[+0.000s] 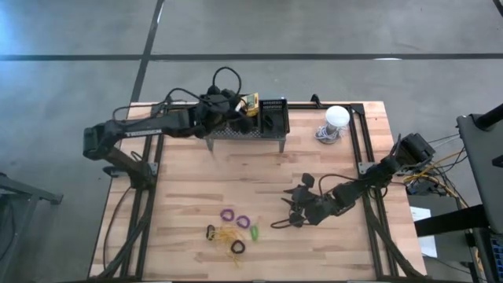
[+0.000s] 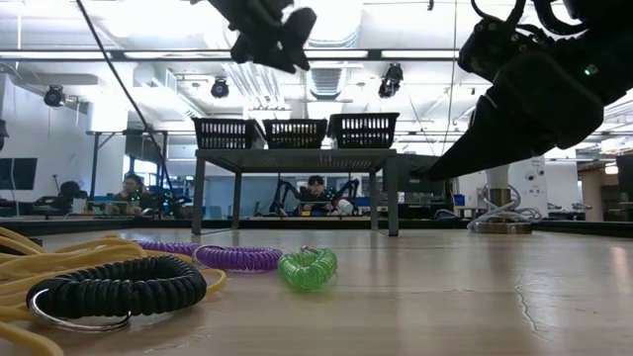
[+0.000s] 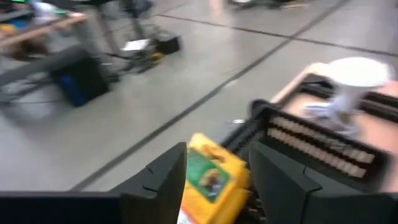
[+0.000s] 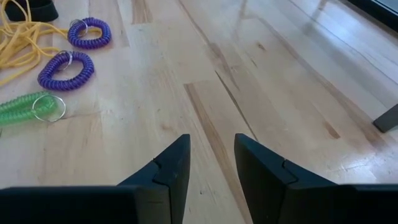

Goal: Pick & Place Office Desk Supplies
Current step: Put the yellow rubber band into the right black bin on the shelf

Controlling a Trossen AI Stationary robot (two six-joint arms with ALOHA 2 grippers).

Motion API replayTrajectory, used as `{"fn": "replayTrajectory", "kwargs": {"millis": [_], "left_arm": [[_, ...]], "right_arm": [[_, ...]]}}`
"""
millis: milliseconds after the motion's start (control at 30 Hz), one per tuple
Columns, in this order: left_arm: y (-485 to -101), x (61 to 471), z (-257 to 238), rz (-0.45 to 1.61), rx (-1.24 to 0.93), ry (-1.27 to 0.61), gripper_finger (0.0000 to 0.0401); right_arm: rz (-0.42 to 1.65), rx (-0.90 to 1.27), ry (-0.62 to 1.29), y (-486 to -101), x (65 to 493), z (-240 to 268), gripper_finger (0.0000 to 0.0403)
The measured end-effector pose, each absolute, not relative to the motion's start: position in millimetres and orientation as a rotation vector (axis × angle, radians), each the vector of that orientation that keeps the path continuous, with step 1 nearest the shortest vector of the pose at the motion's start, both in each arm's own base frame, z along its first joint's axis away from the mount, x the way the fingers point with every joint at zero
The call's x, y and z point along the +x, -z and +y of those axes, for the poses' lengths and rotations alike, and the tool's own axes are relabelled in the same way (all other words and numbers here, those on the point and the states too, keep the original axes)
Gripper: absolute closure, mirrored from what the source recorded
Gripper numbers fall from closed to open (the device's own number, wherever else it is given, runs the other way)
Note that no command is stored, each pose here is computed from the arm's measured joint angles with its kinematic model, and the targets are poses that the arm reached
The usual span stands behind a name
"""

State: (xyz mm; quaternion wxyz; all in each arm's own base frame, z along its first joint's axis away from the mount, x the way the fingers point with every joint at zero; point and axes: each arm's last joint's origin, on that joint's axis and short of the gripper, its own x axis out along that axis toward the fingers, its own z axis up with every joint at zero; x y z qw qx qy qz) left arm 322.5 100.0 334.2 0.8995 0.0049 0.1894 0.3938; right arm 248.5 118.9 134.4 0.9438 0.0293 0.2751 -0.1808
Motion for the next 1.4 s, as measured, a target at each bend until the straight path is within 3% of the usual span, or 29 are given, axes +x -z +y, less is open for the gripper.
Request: {"fn": "replayTrajectory", "kwargs": {"millis": [167,300,533,733,900,1033,1167,1400], "left_arm": [[-339,314,77,0.452,0.013,-0.677,0.0236],[-326,305,37,0.629,0.066,-0.596,0.0260],[-248,281,-75,0.673,0.092,-0.472,0.0282],[-178,229,-139,0.528,-0.167,-0.365,0.0283],[-142,186,-157,0.277,-0.316,-0.379,0.0283],[-122,168,-158,0.122,-0.380,-0.449,0.0283],[-113,167,-155,0.146,-0.371,-0.448,0.0283],[-109,172,-154,0.177,-0.278,-0.458,0.0283]], "right_arm": [[0.561,0.060,0.369,-134,248,119,0.0275],[0.562,0.060,0.369,-134,248,119,0.0276],[0.563,0.087,0.230,-128,253,125,0.0276],[0.464,0.069,0.053,-113,281,139,0.0246],[0.462,0.052,0.059,-116,312,143,0.0209],[0.661,0.042,0.078,-128,326,140,0.0189],[0.792,0.083,0.126,-141,337,139,0.0180],[0.628,0.015,0.050,-138,371,152,0.0178]]}}
